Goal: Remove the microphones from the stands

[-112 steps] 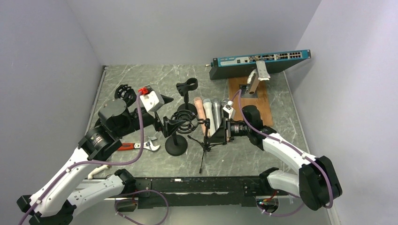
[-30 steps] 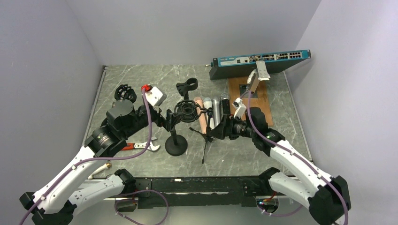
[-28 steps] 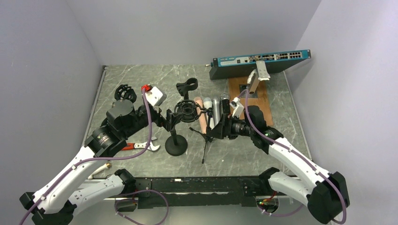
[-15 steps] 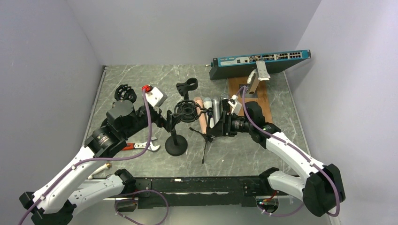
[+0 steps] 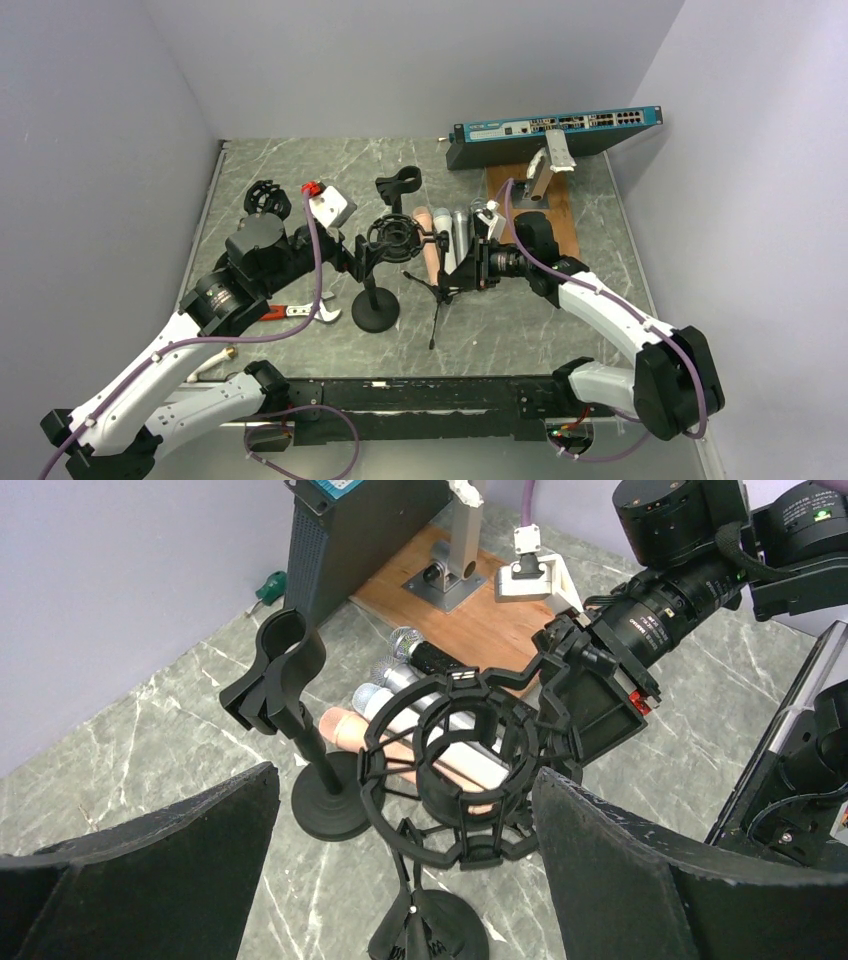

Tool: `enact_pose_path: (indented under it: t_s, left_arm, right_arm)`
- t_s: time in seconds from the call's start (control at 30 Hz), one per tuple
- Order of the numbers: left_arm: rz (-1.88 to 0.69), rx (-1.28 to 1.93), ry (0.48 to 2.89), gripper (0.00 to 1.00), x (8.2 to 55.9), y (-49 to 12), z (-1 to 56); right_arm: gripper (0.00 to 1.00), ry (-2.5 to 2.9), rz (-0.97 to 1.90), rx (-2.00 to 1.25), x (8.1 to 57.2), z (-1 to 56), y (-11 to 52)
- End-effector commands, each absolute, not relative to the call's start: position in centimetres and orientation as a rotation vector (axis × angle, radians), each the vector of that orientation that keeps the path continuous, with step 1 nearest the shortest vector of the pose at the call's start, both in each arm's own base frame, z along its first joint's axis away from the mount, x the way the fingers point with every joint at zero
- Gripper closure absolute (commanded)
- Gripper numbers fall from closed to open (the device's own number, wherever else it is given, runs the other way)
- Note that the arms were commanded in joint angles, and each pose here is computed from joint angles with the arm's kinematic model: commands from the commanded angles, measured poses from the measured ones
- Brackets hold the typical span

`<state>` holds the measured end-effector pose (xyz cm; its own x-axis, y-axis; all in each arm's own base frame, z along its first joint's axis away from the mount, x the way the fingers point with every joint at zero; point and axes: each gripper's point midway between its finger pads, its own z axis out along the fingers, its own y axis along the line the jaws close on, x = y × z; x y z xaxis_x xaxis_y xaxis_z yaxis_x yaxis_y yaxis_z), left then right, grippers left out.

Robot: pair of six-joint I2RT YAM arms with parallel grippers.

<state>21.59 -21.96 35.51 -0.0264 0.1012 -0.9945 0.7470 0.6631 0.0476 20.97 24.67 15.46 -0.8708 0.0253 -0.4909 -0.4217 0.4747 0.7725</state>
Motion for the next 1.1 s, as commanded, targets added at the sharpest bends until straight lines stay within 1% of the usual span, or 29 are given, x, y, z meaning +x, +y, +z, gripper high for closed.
enact_pose_path:
  t_s: [0.0,0.1,0.17,0.5,0.73,1.07]
  left_arm:
    - [-0.629,0.716,1.478,0.01,21.0,-22.0,37.9]
    - [-0.629,0.715,1.48,0.01,21.0,-22.0,37.9]
    - [-0.627,0.717,1.48,0.01,21.1,-22.0,37.8]
    - [-0.646,0.735,1.496,0.01,21.1,-22.6,37.4]
    - [-0.649,0.741,1.505,0.01,21.2,-22.9,37.1]
    - [-0.645,0.741,1.512,0.01,21.4,-22.9,36.9]
  right_arm:
    - [0.71,2.182,1.413,-0.454,21.4,16.8,25.3]
    - [0.85,2.192,1.387,-0.457,21.6,16.4,25.2]
    - [0.99,2.199,1.338,-0.447,22.1,16.1,24.9]
    - [1.0,2.27,0.959,-0.368,23.9,12.5,22.5]
    - [1.0,2.113,0.605,-0.436,24.3,14.2,22.8]
    - [1.0,1.929,0.334,-0.542,24.1,17.0,23.3]
